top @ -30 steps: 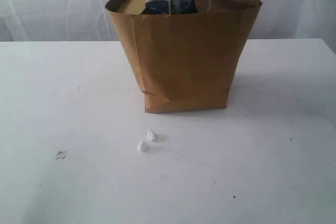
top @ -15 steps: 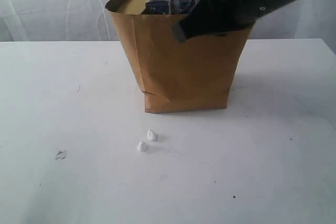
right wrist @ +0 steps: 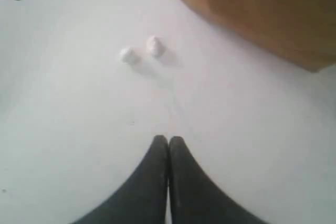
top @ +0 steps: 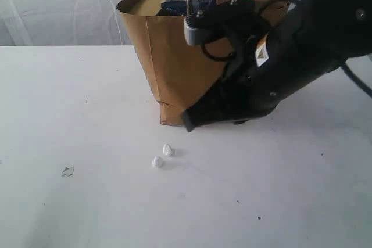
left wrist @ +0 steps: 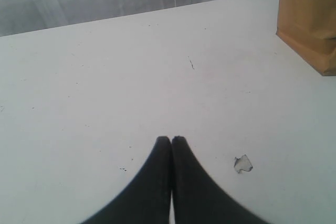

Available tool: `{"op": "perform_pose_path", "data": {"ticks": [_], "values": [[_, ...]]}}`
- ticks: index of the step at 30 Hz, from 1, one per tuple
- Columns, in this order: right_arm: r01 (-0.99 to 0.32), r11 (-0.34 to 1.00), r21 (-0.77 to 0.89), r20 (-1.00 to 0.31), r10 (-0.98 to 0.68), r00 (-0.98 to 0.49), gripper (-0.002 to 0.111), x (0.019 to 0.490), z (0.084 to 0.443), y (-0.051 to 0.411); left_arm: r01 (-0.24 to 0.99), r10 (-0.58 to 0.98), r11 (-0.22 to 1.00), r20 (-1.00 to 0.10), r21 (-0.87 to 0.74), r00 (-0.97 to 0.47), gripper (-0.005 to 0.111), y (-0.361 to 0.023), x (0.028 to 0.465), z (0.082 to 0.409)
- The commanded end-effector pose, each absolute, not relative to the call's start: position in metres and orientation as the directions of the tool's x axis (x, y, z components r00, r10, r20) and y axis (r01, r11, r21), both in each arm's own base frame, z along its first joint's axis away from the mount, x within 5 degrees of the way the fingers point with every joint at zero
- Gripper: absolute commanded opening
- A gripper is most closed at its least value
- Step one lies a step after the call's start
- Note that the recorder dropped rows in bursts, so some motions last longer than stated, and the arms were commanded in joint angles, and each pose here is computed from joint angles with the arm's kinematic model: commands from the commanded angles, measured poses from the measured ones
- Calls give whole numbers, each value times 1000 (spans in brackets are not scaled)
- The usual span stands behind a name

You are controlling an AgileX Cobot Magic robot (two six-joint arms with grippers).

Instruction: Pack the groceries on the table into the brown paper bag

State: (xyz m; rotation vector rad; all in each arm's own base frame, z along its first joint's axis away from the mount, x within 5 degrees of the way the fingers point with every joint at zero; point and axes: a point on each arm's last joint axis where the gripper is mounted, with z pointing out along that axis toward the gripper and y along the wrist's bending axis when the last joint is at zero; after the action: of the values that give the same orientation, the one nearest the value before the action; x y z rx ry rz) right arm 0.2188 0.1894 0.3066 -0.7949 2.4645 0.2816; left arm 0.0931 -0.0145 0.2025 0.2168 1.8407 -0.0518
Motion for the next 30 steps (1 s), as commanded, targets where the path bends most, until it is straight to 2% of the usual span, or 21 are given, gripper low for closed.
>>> {"op": "perform_pose_path", "data": {"ticks": [1, 4, 7, 11, 15, 16, 18, 21, 24, 27, 30], "values": [[-630, 763, 143, -588, -446, -675, 0, 202, 307, 212, 173, 120, 982, -958, 77, -259, 0, -14, 92, 201], [-718, 681, 144, -614, -507, -604, 0, 194, 304, 229, 173, 120, 982, -958, 77, -259, 0, -14, 92, 201], [-775, 607, 174, -587, -568, -576, 0, 190, 290, 244, 173, 120, 982, -958, 77, -259, 0, -14, 92, 201], [-790, 558, 257, -461, -647, -607, 0, 190, 258, 265, 173, 120, 982, -958, 77, -259, 0, -14, 92, 201], [-803, 496, 330, -307, -748, -588, 0, 196, 239, 286, 173, 120, 982, -958, 77, -259, 0, -14, 92, 201], [-808, 487, 333, -301, -757, -580, 0, 198, 241, 289, 173, 120, 982, -958, 77, -259, 0, -14, 92, 201], [-834, 463, 301, -345, -762, -548, 0, 210, 244, 302, 173, 120, 982, -958, 77, -259, 0, -14, 92, 201], [-840, 485, 242, -498, -681, -537, 0, 233, 251, 322, 173, 120, 982, -958, 77, -259, 0, -14, 92, 201], [-839, 505, 205, -571, -634, -521, 0, 251, 242, 338, 173, 120, 982, -958, 77, -259, 0, -14, 92, 201], [-878, 475, 58, -533, -729, -429, 4, 262, 222, 336, 173, 120, 982, -958, 77, -259, 0, -14, 92, 201], [-821, 571, -4, -441, -738, -511, 17, 280, 202, 320, 173, 120, 982, -958, 77, -259, 0, -14, 92, 201]]}}
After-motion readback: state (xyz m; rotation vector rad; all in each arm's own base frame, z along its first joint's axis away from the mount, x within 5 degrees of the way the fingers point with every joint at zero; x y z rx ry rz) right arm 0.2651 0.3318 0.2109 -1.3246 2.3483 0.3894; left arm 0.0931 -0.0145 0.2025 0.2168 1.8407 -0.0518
